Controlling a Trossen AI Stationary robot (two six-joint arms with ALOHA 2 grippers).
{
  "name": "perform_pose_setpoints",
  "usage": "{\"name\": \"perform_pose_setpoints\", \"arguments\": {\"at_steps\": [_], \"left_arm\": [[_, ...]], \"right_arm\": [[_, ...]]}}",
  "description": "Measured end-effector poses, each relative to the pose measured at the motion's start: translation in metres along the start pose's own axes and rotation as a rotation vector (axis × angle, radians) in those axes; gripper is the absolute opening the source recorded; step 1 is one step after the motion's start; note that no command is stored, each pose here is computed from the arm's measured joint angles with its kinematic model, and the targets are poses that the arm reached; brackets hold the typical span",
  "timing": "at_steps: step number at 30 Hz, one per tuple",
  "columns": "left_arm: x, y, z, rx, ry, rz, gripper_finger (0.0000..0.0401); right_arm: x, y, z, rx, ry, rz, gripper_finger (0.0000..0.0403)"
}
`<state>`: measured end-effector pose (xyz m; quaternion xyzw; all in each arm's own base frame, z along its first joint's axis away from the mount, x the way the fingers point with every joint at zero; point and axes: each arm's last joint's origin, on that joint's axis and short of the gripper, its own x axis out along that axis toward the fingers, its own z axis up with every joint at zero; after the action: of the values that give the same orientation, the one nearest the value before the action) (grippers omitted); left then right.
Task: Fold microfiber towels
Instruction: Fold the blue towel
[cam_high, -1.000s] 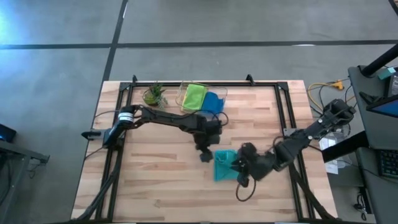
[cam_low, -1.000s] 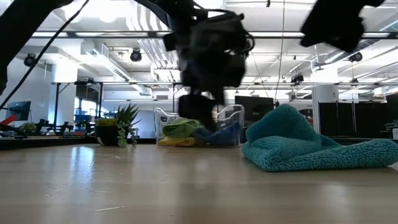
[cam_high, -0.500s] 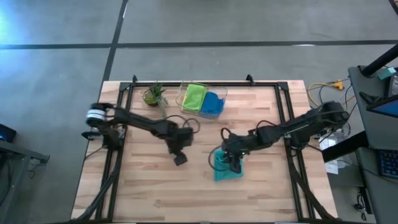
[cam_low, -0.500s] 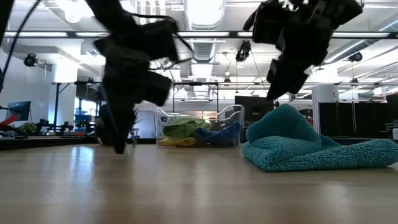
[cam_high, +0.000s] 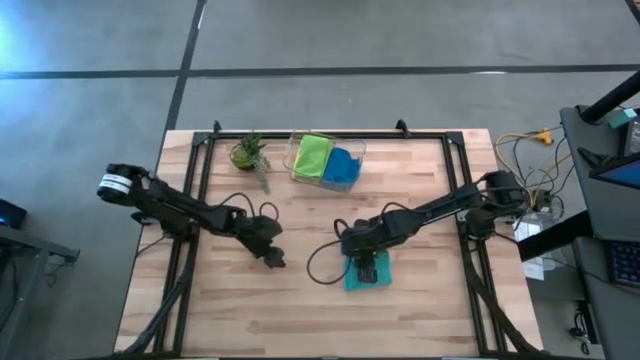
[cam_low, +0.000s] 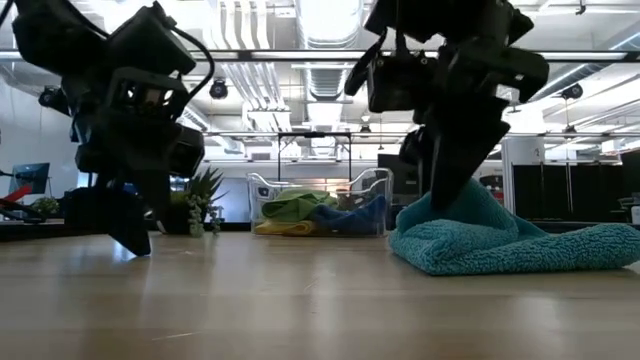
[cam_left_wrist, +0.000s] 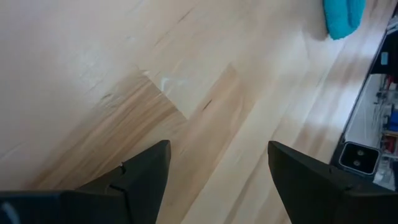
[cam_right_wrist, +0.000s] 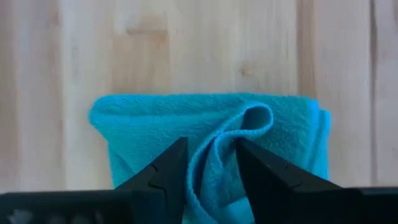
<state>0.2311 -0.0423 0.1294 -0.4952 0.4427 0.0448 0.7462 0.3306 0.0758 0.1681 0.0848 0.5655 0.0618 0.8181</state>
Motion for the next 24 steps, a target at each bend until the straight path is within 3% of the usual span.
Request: {"name": "perform_pose_setpoints", "arguments": {"at_steps": [12, 24], "left_arm": [[0.001, 0.0, -0.001, 0.006, -0.014, -0.015, 0.0255], [0.001, 0.0, 0.0, 0.039, -0.049, -0.01, 0.0255]], "right_arm": [[-0.009, 0.004, 0.004, 0.013, 0.043, -0.025, 0.0016], [-0.027, 0.043, -0.036, -0.009, 0.045, -0.093, 0.0009]]}}
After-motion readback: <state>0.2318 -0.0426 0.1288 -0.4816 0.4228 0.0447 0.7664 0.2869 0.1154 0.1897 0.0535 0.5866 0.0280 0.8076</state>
